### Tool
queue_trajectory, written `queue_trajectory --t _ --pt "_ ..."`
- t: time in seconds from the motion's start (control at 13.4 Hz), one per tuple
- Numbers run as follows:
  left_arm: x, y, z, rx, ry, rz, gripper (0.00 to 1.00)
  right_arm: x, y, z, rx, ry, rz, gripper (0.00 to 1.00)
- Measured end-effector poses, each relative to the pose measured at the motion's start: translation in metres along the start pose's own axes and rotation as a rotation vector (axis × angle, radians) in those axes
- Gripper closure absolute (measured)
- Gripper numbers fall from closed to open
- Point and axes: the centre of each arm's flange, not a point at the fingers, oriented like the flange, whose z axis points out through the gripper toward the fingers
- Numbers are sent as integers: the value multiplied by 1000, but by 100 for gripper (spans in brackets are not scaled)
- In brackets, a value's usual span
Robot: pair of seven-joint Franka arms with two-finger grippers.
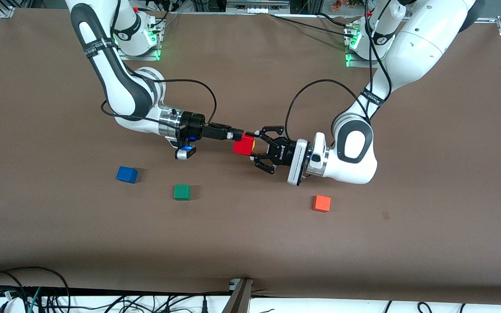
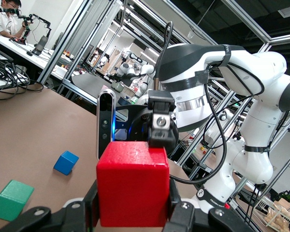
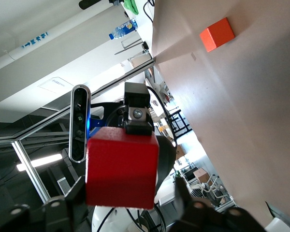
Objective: Pass red block to right arm, stack on blue
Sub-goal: 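Grasp the red cube with the right gripper from the left gripper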
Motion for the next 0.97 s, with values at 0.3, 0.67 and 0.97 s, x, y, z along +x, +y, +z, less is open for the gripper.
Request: queue_trajectory --t 0.3,0.67,0.97 --pt "6 -2 -3 12 5 8 45 6 -8 2 19 4 -3 44" --pt "10 -2 -5 12 10 -18 38 8 -11 2 19 13 -19 44" --pt "20 -1 -24 -24 28 -56 0 11 -15 0 -50 42 -94 44"
